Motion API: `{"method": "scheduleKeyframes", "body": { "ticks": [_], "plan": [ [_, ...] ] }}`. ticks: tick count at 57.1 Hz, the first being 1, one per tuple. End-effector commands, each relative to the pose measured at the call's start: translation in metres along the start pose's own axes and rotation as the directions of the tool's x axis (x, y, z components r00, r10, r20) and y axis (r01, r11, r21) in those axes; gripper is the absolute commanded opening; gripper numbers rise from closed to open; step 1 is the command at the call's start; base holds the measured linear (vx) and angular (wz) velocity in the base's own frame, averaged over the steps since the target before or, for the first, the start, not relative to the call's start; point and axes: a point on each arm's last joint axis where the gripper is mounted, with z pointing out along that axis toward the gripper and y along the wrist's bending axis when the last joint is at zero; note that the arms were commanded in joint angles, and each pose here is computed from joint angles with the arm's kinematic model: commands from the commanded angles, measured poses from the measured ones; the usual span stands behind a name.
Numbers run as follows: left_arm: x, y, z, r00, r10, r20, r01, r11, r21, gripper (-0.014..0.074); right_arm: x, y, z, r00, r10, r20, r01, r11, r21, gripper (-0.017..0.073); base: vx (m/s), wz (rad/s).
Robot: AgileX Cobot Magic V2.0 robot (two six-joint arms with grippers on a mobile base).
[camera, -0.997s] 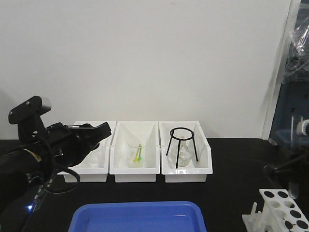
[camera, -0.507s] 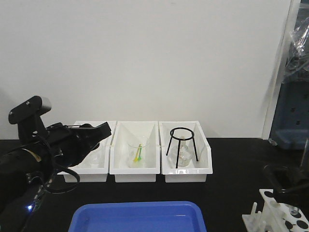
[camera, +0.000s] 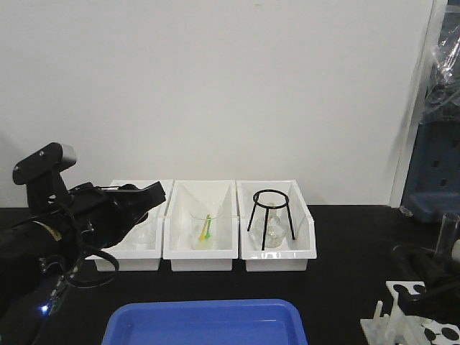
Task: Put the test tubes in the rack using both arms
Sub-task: 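Lower the tube into a rack hole with the right gripper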
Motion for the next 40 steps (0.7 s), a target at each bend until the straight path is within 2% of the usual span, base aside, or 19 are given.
{"method": "scheduleKeyframes", "body": {
  "ticks": [1,7,13,16,34,40],
  "plan": [
    [-0.026,-0.015,-0.010,0.990,-0.004,0.139,-0.005,0.998,0.069,0.0396,-0.013,-0.002,0.001,0.990,-0.006,0.140,0.004,1.000,0.011,-0.0007,0.00,0.00],
    [-0.026,-0.015,-0.010,0.990,-0.004,0.139,-0.005,0.998,0.069,0.0396,-0.007,-0.002,0.001,0.988,0.001,0.157,-0.005,1.000,0.021,-0.0007,0.00,0.00],
    [-0.026,-0.015,-0.010,0.990,-0.004,0.139,-0.005,0.998,0.069,0.0396,-0.005,-0.005,0.001,0.988,-0.035,0.148,0.027,0.998,0.059,-0.0007,0.00,0.00],
    [-0.026,-0.015,-0.010,0.990,-0.004,0.139,-0.005,0.998,0.069,0.0396,-0.003,-0.006,0.000,0.990,-0.027,0.141,0.017,0.997,0.072,-0.0007,0.00,0.00],
    [-0.026,-0.015,-0.010,0.990,-0.004,0.142,-0.006,0.998,0.070,0.0396,0.017,-0.004,0.001,0.990,-0.009,0.141,0.001,0.998,0.062,-0.0007,0.00,0.00],
    [-0.026,-0.015,-0.010,0.990,-0.004,0.142,-0.006,0.998,0.070,0.0396,0.021,-0.002,0.004,0.989,0.001,0.147,-0.007,0.999,0.037,-0.0007,0.00,0.00]
  ]
}}
